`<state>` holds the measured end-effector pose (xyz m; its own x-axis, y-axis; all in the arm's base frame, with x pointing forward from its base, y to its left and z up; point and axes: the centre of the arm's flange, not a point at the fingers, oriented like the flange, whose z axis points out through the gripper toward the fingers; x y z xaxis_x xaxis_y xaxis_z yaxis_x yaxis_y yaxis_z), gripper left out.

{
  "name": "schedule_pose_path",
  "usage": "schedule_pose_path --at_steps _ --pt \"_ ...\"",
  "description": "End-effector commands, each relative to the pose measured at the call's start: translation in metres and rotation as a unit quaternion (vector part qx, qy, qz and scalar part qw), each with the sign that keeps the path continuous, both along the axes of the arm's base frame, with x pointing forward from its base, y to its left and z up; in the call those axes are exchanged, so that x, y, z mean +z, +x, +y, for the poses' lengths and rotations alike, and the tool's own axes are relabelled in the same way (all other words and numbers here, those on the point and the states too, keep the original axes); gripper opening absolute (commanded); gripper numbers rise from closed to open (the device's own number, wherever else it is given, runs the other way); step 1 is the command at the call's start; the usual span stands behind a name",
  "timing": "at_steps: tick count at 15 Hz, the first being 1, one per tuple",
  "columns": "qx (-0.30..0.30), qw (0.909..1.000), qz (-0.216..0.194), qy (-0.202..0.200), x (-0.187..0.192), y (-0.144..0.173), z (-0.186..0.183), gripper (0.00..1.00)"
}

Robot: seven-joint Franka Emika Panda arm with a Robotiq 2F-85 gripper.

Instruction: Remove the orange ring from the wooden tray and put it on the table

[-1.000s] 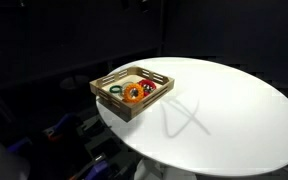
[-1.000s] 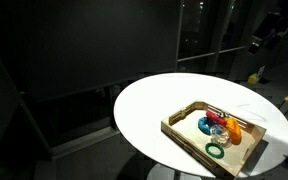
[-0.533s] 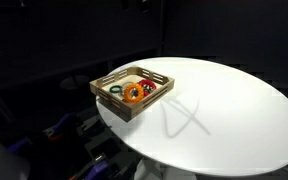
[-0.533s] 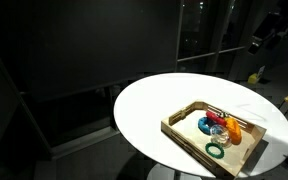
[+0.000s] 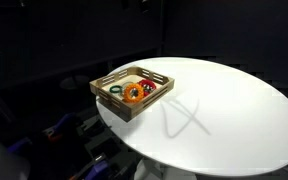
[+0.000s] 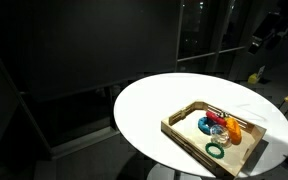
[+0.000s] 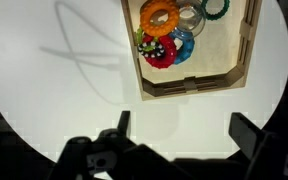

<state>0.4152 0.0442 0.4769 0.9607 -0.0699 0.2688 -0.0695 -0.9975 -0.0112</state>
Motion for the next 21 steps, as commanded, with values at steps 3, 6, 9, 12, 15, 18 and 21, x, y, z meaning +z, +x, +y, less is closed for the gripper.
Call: schedule_pose_path --at_steps 3,6,9,12,15,18,21 --pt "0.000 1.0000 0.000 0.000 0.000 0.000 0.000 1.00" --pt "0.000 1.0000 0.000 0.000 0.000 0.000 0.000 1.00" --pt "-0.002 1.0000 0.000 0.001 0.001 0.008 0.003 1.00" --pt "-0.004 1.0000 0.008 0.001 -0.002 0.018 0.005 1.00" --pt "0.000 0.9996 0.028 0.005 -0.013 0.025 0.007 1.00" --pt "0.011 0.9985 0.052 0.007 -0.033 0.029 0.012 1.00" --pt "0.017 0.9970 0.076 0.000 -0.052 0.028 0.016 1.00"
